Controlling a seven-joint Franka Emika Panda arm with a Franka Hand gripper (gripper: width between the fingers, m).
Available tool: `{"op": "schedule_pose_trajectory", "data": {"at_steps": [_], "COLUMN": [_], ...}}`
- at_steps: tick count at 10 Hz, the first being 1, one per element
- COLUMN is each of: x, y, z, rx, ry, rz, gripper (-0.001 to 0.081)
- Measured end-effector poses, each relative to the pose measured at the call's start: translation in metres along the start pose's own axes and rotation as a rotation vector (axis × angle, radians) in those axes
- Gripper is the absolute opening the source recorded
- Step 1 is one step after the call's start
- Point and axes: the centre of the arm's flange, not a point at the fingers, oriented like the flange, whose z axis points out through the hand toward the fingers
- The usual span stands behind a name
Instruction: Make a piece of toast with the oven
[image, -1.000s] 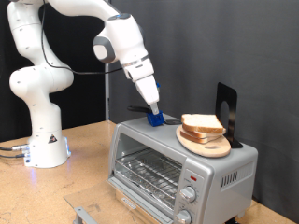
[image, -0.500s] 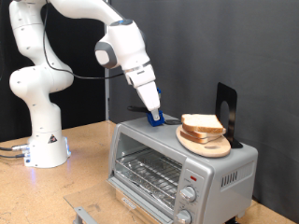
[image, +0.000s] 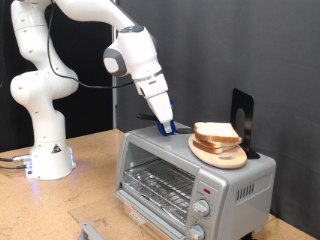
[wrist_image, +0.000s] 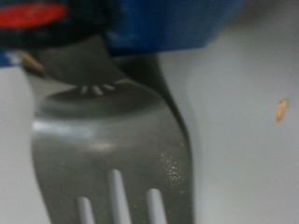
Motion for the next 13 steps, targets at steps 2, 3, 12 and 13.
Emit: {"op": "schedule_pose_trajectory", "data": {"at_steps": [2,3,12,13], "x": [-0.0011,-0.0015,-0.0025,-0.0016], "y": [-0.0037,-0.0044,-0.0063,-0.0075], "z": [0.0013,0.0017,0.0020,-0.0023], "rx": [0.008,0.009,0.011,0.028], "ry": [-0.004,-0.006,-0.007,-0.004], "rz": [-0.006,-0.007,0.037,0.072], "gripper": [0.0682,0.0682,0.0359,0.0359]}}
